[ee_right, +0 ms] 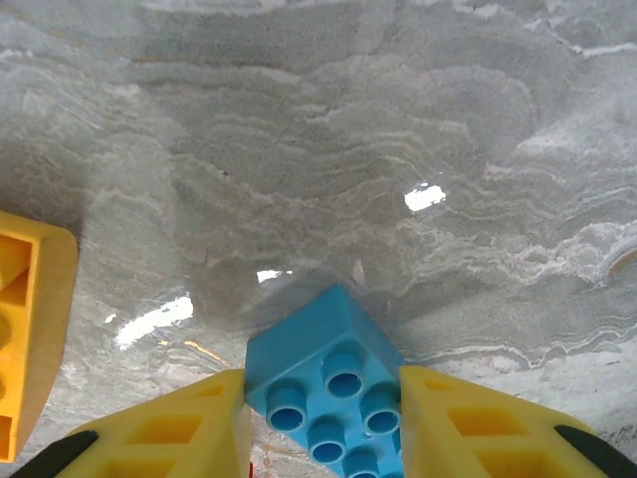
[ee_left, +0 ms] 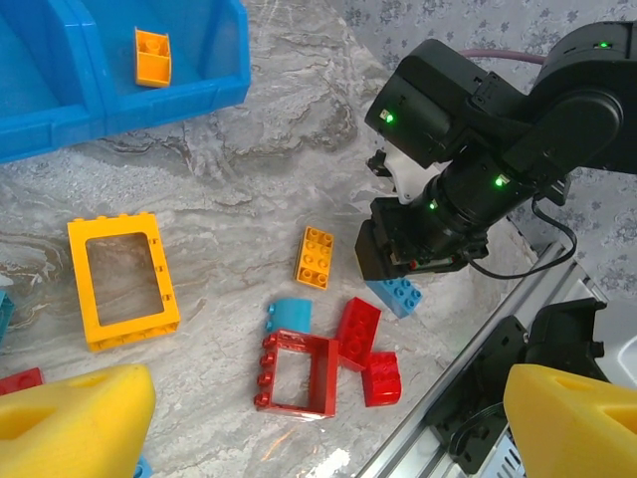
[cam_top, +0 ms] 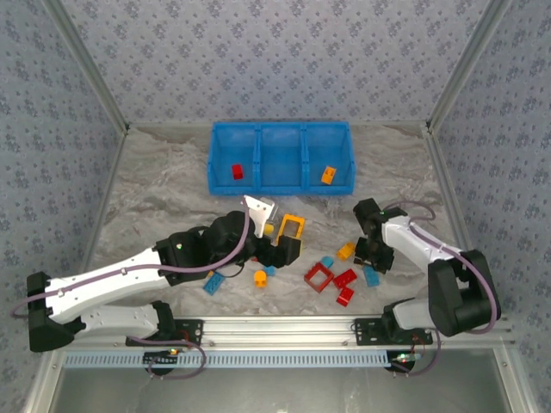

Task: Sort the legos into containers by color

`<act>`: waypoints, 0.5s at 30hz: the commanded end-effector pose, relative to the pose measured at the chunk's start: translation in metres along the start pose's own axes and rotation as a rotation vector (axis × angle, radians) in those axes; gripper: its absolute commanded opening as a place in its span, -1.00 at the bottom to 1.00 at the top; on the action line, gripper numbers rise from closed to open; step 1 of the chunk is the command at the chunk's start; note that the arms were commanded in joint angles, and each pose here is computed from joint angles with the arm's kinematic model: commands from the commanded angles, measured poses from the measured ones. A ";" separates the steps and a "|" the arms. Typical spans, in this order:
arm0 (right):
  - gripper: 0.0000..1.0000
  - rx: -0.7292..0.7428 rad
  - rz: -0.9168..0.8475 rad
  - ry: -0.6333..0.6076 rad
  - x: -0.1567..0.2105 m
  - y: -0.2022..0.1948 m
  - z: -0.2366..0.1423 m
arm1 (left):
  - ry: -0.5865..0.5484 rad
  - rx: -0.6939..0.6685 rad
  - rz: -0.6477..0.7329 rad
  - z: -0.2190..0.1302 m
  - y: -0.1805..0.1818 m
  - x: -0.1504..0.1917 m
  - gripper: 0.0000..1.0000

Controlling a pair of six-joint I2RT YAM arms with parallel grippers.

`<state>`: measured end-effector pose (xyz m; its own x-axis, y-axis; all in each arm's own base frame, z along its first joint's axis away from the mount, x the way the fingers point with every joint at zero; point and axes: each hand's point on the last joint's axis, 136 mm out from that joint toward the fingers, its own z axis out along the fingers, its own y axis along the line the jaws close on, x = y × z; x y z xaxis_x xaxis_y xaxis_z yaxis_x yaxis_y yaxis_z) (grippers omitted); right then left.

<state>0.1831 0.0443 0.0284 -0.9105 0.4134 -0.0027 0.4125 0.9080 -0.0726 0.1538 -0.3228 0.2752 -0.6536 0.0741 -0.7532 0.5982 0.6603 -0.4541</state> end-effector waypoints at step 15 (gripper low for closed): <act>-0.15 -0.174 0.347 -0.063 -0.060 -0.015 -0.010 | -0.022 0.038 -0.020 -0.003 -0.015 -0.015 0.81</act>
<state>0.2185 0.0062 0.0350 -0.7361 0.6753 -0.0466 0.6713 0.7371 0.0770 0.1550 -0.3260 0.2766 -0.6581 0.0698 -0.7497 0.5936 0.6607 -0.4595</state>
